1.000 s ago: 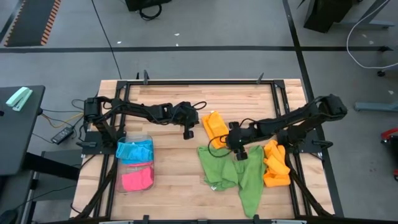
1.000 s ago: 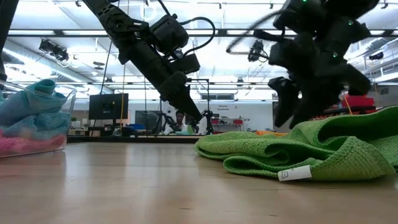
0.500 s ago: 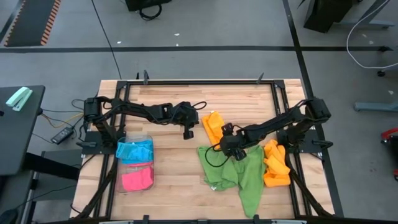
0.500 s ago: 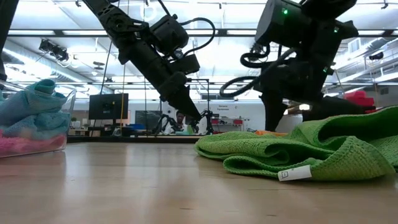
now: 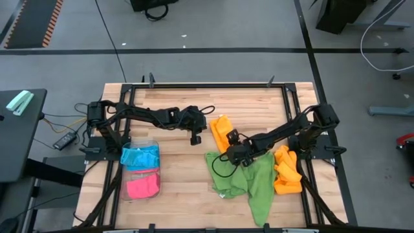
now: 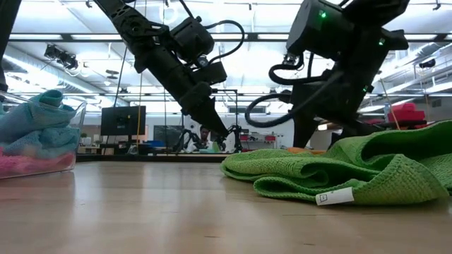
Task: Fold microfiber towels
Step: Fold the left yellow microfiber cloth
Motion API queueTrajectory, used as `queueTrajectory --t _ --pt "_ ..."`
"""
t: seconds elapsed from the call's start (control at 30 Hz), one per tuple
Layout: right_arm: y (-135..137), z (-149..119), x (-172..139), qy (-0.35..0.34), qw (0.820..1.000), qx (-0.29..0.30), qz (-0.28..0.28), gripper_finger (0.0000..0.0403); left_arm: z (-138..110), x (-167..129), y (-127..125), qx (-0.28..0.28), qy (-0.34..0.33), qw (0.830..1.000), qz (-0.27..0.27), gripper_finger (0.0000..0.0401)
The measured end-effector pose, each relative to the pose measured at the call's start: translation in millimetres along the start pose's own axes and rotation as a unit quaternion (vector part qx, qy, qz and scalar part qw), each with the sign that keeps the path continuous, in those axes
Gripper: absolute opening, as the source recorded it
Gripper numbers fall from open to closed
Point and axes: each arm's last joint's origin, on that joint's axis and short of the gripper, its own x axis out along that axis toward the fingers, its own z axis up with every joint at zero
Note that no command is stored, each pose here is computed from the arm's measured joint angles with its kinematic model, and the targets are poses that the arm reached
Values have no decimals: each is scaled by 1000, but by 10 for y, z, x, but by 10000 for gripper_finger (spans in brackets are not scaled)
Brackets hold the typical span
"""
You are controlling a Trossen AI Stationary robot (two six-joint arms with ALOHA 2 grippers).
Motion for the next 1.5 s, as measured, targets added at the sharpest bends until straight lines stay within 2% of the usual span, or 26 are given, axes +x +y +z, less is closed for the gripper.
queueTrajectory --t 0.1,0.23,0.43,0.57,0.73,0.9,1.03,1.3,1.5 --pt "23 24 9 0 1000 -4 -14 218 -1 0 0 0 1 1000 0 29" --pt "28 41 -16 -9 1000 4 -24 154 -4 0 0 0 2 1000 0 30" --pt "10 50 3 -24 999 30 -8 52 8 0 1 -1 -4 1000 1 39" --pt "-22 39 20 -31 999 43 6 14 14 0 1 -12 -7 1000 1 40" --pt "-96 4 -47 -46 997 58 29 7 22 0 -83 1 -9 1000 -19 34" --pt "-270 -73 -218 -100 986 103 88 6 42 -5 -169 21 -17 999 -39 34" --pt "-371 -122 -315 -109 978 128 124 5 53 -5 -160 29 -23 999 -35 41" --pt "-519 -21 -394 -125 950 141 250 5 78 -6 -159 29 -36 998 -34 46" --pt "-697 -31 -576 -121 931 162 302 5 70 -5 -158 29 -34 998 -34 40"
